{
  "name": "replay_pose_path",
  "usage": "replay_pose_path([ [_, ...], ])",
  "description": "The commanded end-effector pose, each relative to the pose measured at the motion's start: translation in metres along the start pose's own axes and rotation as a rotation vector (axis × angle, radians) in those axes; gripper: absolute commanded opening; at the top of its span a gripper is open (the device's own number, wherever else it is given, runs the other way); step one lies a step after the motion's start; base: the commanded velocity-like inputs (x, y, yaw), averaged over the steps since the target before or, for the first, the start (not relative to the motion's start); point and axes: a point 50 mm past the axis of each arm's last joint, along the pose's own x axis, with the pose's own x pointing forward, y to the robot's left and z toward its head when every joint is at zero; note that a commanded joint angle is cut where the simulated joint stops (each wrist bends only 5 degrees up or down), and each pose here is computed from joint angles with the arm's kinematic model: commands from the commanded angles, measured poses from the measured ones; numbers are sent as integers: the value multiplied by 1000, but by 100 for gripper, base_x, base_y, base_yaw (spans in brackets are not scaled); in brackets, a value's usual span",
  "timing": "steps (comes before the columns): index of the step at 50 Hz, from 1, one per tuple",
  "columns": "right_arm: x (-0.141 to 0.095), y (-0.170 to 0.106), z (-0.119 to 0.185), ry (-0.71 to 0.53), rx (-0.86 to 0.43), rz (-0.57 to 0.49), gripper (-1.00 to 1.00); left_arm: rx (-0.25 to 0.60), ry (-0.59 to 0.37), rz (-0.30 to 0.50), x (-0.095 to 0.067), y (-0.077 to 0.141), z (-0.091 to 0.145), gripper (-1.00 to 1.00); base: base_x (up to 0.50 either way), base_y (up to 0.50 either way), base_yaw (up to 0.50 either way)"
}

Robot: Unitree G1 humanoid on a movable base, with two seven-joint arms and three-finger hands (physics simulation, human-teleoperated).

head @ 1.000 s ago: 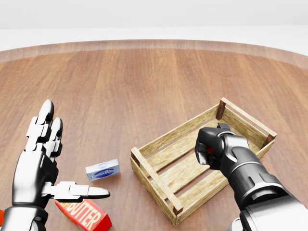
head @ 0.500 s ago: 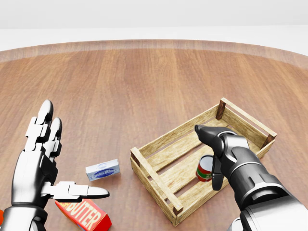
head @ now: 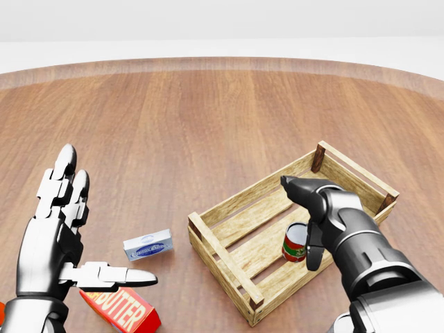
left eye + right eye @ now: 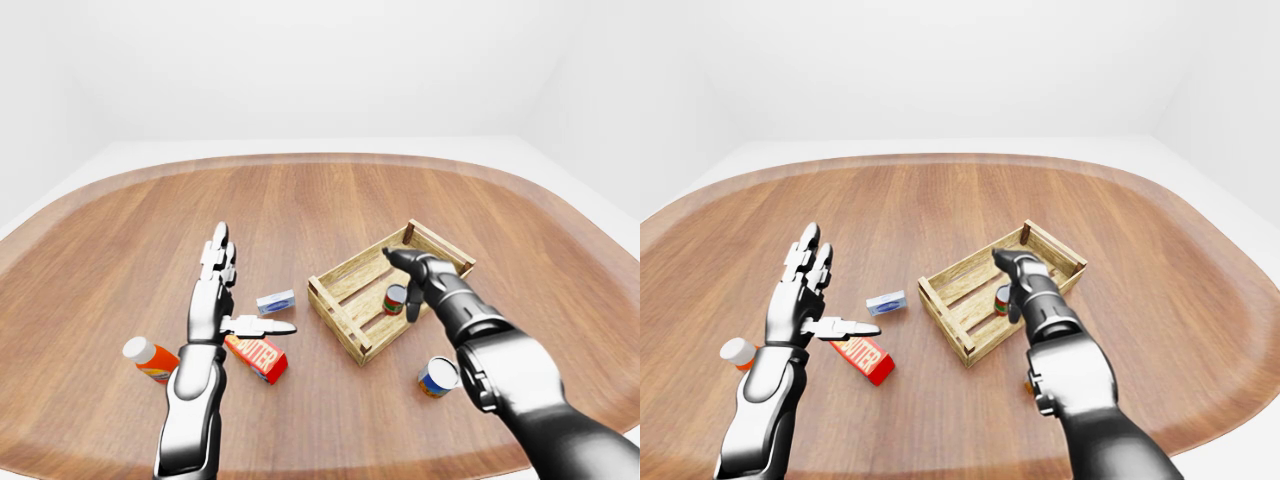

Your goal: Pick up the tomato sauce, and put it in the wooden tray.

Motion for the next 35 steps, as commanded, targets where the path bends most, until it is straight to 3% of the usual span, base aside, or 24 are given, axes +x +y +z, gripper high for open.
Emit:
replay_pose_path([
  [1,-3,-12,-1,-33,6,-18,100,-1,0,-2,0,-1,0,100,0,0,0],
  [21,-21,-62,6,-177,161,-111,100,-9,-7,-5,0,-1,1,100,0,0,0],
  [35,-60,-88,12,-337,291,-275,100,-8,-20,-5,0,0,5,100,0,0,0],
])
